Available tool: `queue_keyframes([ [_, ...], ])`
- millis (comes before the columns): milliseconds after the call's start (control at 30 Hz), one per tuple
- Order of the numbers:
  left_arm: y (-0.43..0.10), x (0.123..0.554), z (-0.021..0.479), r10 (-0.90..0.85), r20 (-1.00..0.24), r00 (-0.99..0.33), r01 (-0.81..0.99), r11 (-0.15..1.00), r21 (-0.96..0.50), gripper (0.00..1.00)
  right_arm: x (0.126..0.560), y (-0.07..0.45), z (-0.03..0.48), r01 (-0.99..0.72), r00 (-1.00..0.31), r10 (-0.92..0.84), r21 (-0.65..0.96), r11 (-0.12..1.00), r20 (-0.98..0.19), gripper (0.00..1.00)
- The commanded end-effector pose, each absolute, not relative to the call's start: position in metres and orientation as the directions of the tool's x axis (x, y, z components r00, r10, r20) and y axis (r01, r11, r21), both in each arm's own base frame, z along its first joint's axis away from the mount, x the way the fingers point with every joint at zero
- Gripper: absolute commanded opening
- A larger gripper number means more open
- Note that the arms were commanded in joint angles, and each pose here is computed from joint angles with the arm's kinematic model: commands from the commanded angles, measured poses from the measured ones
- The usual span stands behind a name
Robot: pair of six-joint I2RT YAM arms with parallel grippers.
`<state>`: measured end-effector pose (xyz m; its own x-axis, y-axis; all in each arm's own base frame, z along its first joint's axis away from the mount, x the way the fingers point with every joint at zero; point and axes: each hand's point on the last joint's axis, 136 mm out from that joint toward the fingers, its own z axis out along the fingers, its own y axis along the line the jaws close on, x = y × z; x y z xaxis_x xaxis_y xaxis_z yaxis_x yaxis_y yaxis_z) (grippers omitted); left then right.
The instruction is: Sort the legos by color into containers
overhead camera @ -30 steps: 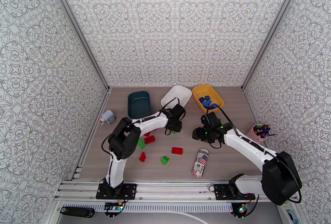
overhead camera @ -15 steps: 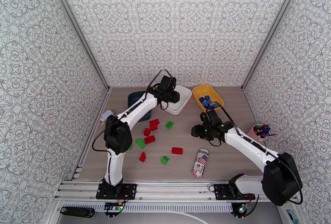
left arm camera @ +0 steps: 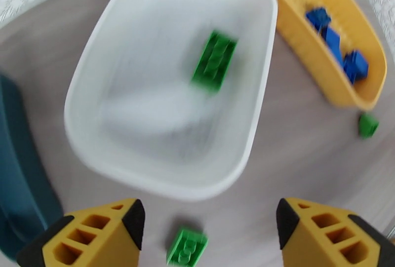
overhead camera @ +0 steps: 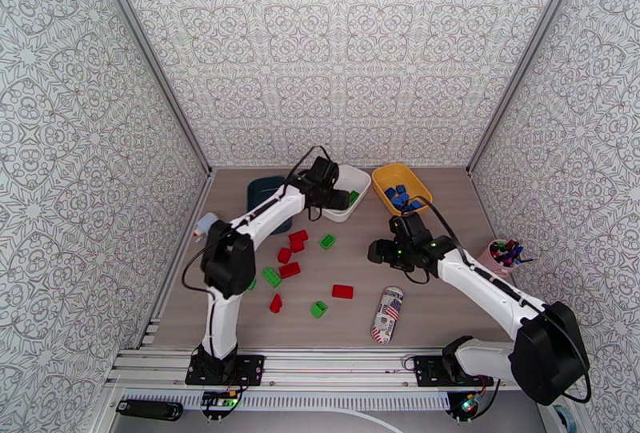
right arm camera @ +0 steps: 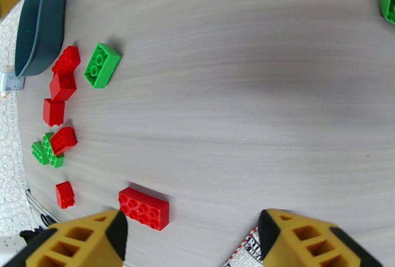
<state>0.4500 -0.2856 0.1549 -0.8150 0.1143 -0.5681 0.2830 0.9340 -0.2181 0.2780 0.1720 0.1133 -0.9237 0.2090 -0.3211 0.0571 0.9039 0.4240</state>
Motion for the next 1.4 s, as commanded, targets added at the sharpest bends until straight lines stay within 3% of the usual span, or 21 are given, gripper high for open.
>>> queue_keyframes([
  [0, -0.276, 0.441, 0.188, 0.118, -0.658, -0.744, 0.317, 0.929, -0.192, 0.79, 0.284, 0.164, 0.112, 0.092, -0.923, 0.217, 0.363, 0.927, -0.319, 0.76],
  [167, -0.258, 0.416, 0.174, 0.162, -0.628, -0.761, 0.334, 0.928, -0.166, 0.81, 0.288, 0.166, 0.114, 0.091, -0.929, 0.208, 0.355, 0.930, -0.307, 0.84],
  [400, -0.251, 0.392, 0.148, 0.220, -0.579, -0.785, 0.372, 0.915, -0.157, 0.81, 0.287, 0.173, 0.102, 0.132, -0.922, 0.266, 0.417, 0.899, -0.281, 0.88],
  [700, -0.259, 0.385, 0.108, 0.297, -0.512, -0.806, 0.419, 0.897, -0.141, 0.81, 0.274, 0.214, 0.084, 0.029, -0.964, 0.181, 0.599, 0.801, -0.195, 0.82],
  [1367, -0.261, 0.379, 0.053, 0.386, -0.421, -0.821, 0.461, 0.883, -0.089, 0.83, 0.264, 0.215, 0.064, 0.037, -0.966, 0.169, 0.538, 0.842, -0.197, 0.76],
])
